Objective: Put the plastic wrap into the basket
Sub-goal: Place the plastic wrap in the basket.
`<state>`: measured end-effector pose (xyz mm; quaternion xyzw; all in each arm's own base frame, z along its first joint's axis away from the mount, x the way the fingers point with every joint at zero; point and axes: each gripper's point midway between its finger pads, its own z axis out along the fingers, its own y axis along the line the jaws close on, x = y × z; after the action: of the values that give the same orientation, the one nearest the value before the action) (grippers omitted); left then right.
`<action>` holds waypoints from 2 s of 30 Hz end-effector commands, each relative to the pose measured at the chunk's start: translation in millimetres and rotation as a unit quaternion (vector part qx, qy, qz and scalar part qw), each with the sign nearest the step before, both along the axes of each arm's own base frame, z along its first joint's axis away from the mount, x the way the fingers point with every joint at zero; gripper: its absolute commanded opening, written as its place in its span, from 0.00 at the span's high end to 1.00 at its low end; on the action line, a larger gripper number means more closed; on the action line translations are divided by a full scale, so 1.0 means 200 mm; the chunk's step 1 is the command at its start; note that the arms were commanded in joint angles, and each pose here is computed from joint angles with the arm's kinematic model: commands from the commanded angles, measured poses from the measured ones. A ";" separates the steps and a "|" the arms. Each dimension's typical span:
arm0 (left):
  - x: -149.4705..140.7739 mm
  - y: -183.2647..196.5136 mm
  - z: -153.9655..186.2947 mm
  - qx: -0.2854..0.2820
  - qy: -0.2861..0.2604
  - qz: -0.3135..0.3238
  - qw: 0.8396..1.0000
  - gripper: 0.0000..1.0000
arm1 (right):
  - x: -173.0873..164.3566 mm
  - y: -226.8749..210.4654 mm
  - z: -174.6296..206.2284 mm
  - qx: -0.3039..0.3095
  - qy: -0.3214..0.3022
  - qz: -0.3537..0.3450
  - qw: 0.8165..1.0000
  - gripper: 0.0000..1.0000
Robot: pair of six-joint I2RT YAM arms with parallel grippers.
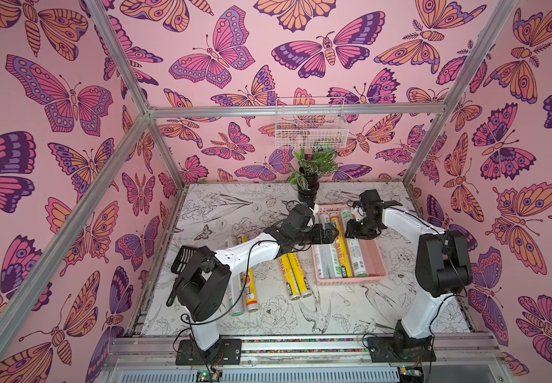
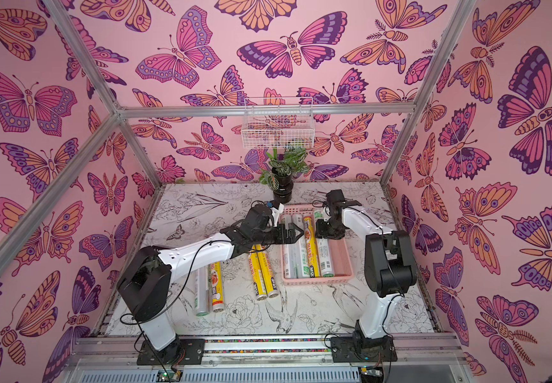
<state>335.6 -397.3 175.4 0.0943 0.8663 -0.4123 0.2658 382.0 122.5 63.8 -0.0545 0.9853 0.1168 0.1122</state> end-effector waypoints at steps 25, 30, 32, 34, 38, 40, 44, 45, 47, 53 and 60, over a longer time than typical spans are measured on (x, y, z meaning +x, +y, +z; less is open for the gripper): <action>-0.01 0.04 0.01 0.004 -0.004 0.003 1.000 0.00 | 0.00 -0.01 -0.04 -0.006 0.002 -0.004 1.000 0.46; -0.01 0.04 0.01 0.005 -0.004 0.004 1.000 0.00 | 0.00 -0.01 -0.04 -0.005 0.003 -0.004 1.000 0.44; -0.01 0.05 0.01 0.006 -0.005 0.006 1.000 0.00 | -0.01 -0.01 -0.03 -0.005 0.001 -0.004 1.000 0.44; -0.01 0.05 0.01 0.007 -0.005 0.006 1.000 0.00 | 0.00 -0.01 -0.03 -0.005 -0.001 -0.004 1.000 0.43; -0.01 0.07 0.01 0.008 -0.007 0.009 1.000 0.00 | -0.01 0.00 0.00 0.003 -0.006 -0.004 1.000 0.42; -0.01 0.09 0.01 0.011 -0.009 0.015 1.000 0.00 | 0.00 0.00 0.05 0.008 -0.016 -0.009 1.000 0.42; 0.01 0.17 0.02 0.023 -0.024 0.037 0.999 0.00 | -0.01 -0.01 0.18 0.016 -0.044 -0.025 0.999 0.42; 0.01 0.19 0.02 0.028 -0.029 0.046 0.998 0.00 | 0.00 -0.01 0.21 0.022 -0.056 -0.032 0.998 0.42; 0.02 0.26 0.02 0.038 -0.035 0.065 0.997 0.00 | -0.01 0.03 0.29 0.044 -0.074 -0.041 0.995 0.44; 0.06 0.51 0.01 0.066 -0.056 0.136 0.987 0.00 | -0.07 0.23 0.47 0.088 -0.130 -0.031 0.987 0.51; -0.01 0.95 -0.10 0.110 -0.026 0.236 0.965 0.09 | -0.20 0.64 0.55 0.115 -0.169 0.035 0.978 0.54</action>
<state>340.0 -243.9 168.1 -0.0365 0.8850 -0.2871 0.3647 343.8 226.0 166.8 -0.0934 0.9387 0.2099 0.2572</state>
